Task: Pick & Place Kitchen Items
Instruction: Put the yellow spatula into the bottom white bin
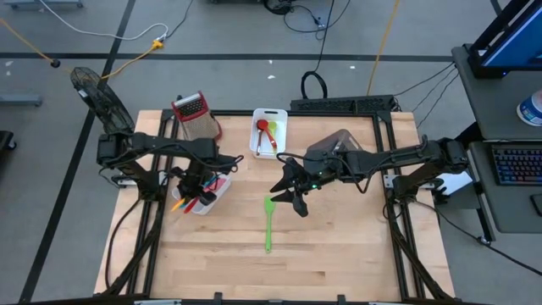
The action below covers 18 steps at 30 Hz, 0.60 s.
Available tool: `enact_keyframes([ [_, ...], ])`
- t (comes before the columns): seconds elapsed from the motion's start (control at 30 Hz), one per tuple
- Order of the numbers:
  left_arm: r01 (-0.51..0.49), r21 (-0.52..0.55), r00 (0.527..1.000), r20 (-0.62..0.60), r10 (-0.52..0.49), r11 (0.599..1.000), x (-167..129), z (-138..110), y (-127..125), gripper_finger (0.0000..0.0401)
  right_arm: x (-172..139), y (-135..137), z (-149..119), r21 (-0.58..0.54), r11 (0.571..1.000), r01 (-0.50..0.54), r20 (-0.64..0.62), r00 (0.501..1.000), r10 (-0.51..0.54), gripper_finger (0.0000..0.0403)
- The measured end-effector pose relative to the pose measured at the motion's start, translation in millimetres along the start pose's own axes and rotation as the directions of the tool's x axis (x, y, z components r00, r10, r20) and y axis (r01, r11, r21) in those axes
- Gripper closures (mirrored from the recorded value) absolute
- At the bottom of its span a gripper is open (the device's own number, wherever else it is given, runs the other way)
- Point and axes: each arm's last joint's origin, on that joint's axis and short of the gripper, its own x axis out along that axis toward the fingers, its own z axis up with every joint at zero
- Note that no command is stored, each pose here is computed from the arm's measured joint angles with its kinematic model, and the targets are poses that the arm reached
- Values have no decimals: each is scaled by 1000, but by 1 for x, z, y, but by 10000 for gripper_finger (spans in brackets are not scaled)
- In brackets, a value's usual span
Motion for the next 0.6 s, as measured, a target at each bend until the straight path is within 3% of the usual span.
enact_keyframes([
  [0.47,-59,-8,998,27,59,998,4,2,3,379,0,0,0,0,1000,2,1,1000,-2,273],
  [0.6,-69,-7,997,33,69,998,4,3,4,354,0,0,0,0,1000,3,1,1000,-3,273],
])
